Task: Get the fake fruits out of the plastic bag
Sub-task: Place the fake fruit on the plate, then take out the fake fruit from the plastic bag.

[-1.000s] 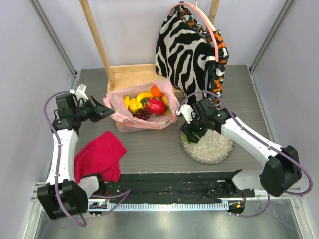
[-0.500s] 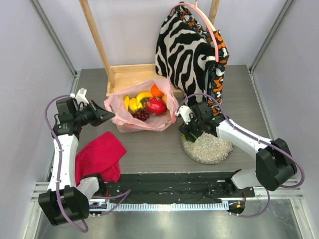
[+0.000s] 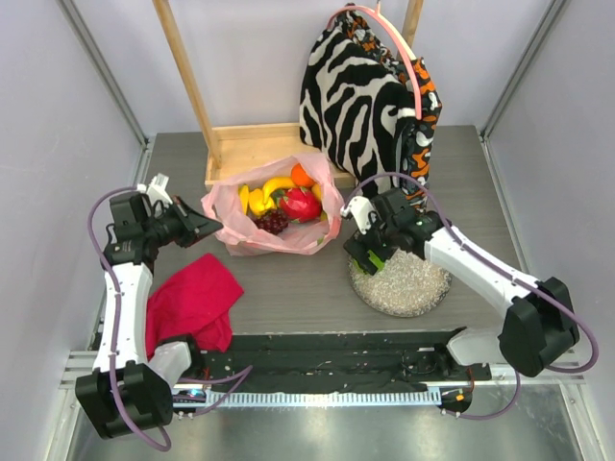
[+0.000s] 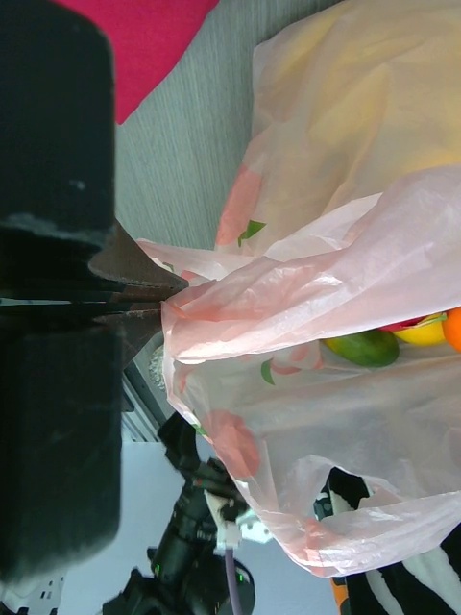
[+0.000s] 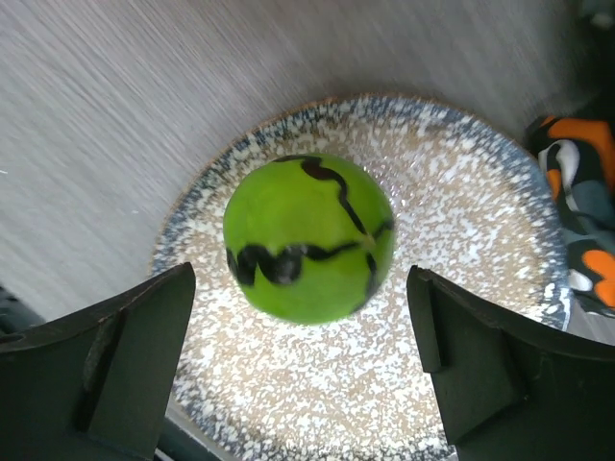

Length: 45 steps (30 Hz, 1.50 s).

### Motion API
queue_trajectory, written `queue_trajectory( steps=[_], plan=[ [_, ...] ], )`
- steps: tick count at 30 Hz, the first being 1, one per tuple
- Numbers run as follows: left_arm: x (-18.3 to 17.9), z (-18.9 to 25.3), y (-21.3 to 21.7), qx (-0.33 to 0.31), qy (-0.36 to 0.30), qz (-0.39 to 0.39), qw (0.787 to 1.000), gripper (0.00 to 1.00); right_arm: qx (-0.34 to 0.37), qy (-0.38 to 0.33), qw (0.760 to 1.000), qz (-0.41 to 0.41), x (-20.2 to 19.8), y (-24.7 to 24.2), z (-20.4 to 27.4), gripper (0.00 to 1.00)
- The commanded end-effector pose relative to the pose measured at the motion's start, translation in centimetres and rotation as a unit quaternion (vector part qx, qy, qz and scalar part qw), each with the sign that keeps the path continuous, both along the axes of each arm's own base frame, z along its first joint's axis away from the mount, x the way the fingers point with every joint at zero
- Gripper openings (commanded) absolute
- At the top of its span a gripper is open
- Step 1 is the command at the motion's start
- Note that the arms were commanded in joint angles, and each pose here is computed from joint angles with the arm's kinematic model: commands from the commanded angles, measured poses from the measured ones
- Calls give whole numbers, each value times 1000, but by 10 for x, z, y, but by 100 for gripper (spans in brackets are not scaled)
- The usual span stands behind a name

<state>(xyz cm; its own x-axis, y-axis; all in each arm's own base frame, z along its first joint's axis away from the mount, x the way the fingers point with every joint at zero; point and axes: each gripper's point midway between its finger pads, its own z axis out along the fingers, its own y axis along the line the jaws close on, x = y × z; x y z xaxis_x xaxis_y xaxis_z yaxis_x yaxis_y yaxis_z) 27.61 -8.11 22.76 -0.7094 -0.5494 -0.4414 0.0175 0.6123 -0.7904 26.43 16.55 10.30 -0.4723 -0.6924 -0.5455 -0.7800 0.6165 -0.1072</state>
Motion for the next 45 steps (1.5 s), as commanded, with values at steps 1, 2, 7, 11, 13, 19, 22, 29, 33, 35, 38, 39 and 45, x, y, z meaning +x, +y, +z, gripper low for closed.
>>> queue_trajectory(
  steps=[1, 2, 7, 11, 13, 19, 22, 29, 33, 35, 38, 39, 45],
  plan=[
    [-2, 15, -2, 5, -43, -13, 999, 0, 74, -29, 996, 33, -10, 17, 87, 100],
    [-2, 15, -3, 3, -43, -13, 999, 0, 85, -34, 995, 47, -14, 21, 99, 100],
    [-3, 15, -3, 2, -45, -11, 999, 0, 167, -87, 980, 59, 0, 60, 189, 95],
    [-5, 16, -4, -2, -45, -11, 999, 0, 206, -104, 963, 142, -6, 134, 226, 89],
    [-5, 18, -3, -3, -47, -8, 999, 0, 208, -150, 952, 167, -3, 155, 250, 88],
    [-10, 21, -1, -11, -51, -3, 999, 0, 183, -149, 942, 240, 5, 198, 226, 71],
    [-10, 21, 1, -13, -49, -1, 999, 0, 170, -122, 953, 220, 18, 208, 187, 67],
    [-19, 17, -3, -29, -37, 2, 999, 0, 115, -135, 982, 64, 98, 213, 127, 70],
    [-33, 15, -11, -45, -20, -17, 999, 0, 70, -159, 984, -31, 140, 200, 100, 94],
    [-41, 18, -13, -33, -23, -30, 999, 0, 51, -160, 985, -39, 148, 199, 83, 96],
    [-61, 24, -18, -27, -4, -47, 999, 0, 28, -164, 985, -38, 154, 196, 67, 98],
    [-73, 20, -21, -26, 13, -57, 998, 0, 24, -166, 985, -35, 156, 197, 63, 98],
    [-97, 14, -23, 2, 35, -79, 996, 0, 16, -157, 987, -6, 165, 215, 36, 100]
  ],
)
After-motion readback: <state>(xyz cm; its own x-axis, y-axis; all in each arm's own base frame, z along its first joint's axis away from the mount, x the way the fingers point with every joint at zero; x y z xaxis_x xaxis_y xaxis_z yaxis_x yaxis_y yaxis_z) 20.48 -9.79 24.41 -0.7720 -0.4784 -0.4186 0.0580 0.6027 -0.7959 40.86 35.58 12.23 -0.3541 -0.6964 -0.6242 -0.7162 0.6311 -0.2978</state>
